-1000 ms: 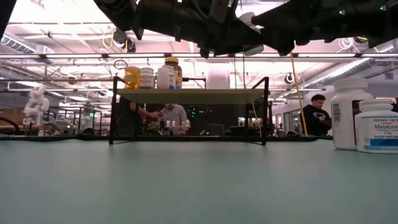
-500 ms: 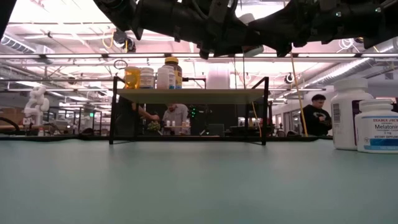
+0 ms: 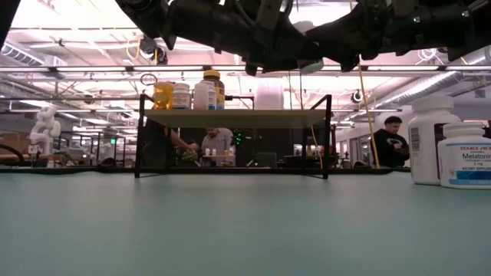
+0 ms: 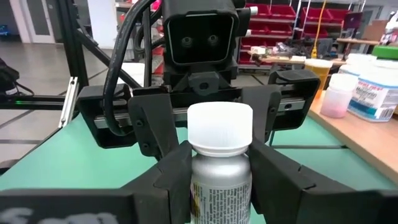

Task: Pick and place medicine bottles onto shelf by color
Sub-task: Put the small white pill bottle on the shelf

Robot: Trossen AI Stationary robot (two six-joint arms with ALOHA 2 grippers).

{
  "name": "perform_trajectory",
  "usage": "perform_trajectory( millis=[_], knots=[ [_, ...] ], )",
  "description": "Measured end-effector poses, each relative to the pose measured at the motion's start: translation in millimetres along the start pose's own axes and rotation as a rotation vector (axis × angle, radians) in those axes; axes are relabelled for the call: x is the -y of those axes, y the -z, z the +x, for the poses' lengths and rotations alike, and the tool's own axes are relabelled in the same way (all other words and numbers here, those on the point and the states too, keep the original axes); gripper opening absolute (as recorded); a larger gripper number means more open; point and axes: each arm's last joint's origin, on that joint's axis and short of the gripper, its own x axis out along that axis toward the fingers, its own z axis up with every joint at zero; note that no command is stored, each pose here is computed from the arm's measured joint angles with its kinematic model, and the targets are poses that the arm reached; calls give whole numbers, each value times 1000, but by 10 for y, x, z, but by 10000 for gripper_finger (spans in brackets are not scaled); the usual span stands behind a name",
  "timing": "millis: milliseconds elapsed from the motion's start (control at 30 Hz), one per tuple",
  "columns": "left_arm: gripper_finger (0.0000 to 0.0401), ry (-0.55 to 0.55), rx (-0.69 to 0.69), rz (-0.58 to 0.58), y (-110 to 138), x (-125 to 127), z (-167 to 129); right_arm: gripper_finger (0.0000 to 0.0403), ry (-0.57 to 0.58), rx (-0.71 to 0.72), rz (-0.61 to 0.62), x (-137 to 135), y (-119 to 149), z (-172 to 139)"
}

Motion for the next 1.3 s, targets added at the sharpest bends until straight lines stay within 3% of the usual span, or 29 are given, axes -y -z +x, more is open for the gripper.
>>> perform_trajectory(
  millis=[267,400,567,867,1000,1167,1300],
  knots=[
    [157,38,-9,13,12,3,1,180,-47,-12,50,30,13,9],
    [164,33,-8,1,12,-16,3,188,-37,-15,51,50,29,25],
    [189,32,-20,-15,25,-33,5,179,-56,-28,42,43,50,75],
    [168,33,-24,-22,28,-31,5,139,-56,-24,26,43,29,103],
    [185,33,-31,-43,35,-35,5,133,-56,-31,20,44,36,102],
    [203,51,-48,-37,54,-39,6,155,-57,-34,22,43,37,103],
    [175,85,-51,-37,58,-32,5,178,-56,-29,23,45,33,103]
  ],
)
